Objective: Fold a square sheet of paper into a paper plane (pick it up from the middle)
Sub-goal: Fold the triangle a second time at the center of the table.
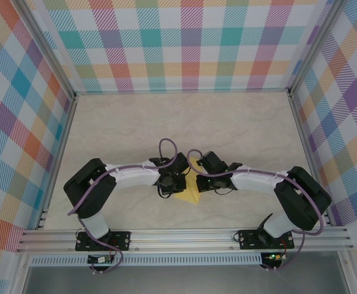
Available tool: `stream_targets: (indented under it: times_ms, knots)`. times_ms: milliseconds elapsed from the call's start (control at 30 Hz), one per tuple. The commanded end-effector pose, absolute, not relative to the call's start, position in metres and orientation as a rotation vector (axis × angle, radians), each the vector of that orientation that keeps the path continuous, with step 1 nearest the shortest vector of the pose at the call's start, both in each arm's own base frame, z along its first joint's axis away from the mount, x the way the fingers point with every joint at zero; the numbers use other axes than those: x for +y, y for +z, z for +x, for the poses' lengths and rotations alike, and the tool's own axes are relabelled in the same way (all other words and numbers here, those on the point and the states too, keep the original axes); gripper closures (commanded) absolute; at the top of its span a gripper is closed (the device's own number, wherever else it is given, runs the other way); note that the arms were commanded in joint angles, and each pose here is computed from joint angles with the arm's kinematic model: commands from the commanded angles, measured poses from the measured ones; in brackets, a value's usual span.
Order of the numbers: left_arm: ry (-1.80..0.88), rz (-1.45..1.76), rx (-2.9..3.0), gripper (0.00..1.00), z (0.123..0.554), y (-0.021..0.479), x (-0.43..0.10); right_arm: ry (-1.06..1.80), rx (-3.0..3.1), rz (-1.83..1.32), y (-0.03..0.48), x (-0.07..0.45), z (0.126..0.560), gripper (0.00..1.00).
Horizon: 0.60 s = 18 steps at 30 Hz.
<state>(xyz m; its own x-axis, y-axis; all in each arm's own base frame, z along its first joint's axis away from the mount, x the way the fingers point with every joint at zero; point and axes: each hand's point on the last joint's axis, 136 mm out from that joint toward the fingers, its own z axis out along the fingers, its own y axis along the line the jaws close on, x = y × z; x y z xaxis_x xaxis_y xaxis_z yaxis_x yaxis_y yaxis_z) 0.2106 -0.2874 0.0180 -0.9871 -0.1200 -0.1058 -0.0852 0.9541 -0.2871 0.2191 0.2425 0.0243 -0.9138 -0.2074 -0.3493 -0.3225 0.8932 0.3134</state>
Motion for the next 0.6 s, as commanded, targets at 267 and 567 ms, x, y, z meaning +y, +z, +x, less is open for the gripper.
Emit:
stream_targets:
  times_ms: [267,567]
  knots:
    - [-0.357,-0.142,3.039,0.94,0.2011,-0.0024,-0.2786,0.486,2.766,-0.4,0.0202,0.2381,0.2229,0.95]
    - [-0.357,-0.141,3.039,0.95,0.2003,-0.0035,-0.2783,0.47,2.778,-0.41,0.0172,0.2382,0.2246,0.95]
